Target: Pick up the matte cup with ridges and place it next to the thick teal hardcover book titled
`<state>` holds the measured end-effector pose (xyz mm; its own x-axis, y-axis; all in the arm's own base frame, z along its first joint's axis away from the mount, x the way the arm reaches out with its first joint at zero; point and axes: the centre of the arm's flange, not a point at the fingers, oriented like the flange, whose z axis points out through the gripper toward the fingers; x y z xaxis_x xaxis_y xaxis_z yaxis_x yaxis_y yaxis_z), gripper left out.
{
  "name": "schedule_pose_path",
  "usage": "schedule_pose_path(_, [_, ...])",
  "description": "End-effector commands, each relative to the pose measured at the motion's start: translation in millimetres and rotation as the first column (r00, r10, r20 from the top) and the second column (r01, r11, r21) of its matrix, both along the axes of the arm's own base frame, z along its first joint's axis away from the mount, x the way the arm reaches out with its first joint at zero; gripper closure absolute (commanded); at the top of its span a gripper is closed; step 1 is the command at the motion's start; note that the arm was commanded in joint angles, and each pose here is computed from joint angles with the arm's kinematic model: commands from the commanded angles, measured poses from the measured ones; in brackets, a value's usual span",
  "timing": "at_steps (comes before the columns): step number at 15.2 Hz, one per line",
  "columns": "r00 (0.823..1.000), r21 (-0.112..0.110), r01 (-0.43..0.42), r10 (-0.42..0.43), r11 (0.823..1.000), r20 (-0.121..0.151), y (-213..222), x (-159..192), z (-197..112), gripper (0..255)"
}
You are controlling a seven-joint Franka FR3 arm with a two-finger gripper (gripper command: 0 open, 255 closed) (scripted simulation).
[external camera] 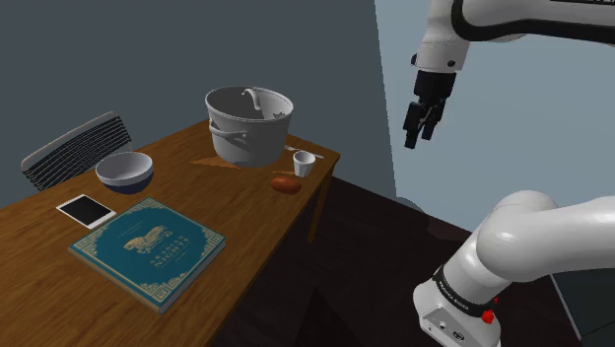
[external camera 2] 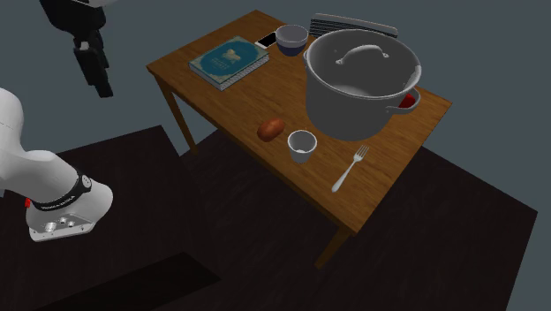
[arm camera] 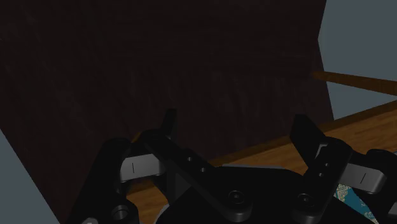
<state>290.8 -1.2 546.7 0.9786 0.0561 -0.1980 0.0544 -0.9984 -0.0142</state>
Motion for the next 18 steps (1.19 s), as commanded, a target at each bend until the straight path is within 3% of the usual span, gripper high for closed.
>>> schedule_pose_path(1, [1.000,0.000,0.000,0.000,1.000,0.000,0.0,0.0,0.0,0])
schedule_pose_path(18, [0.999,-0.045,-0.042,0.042,0.998,-0.019,-1.6,187.7,-127.1,0])
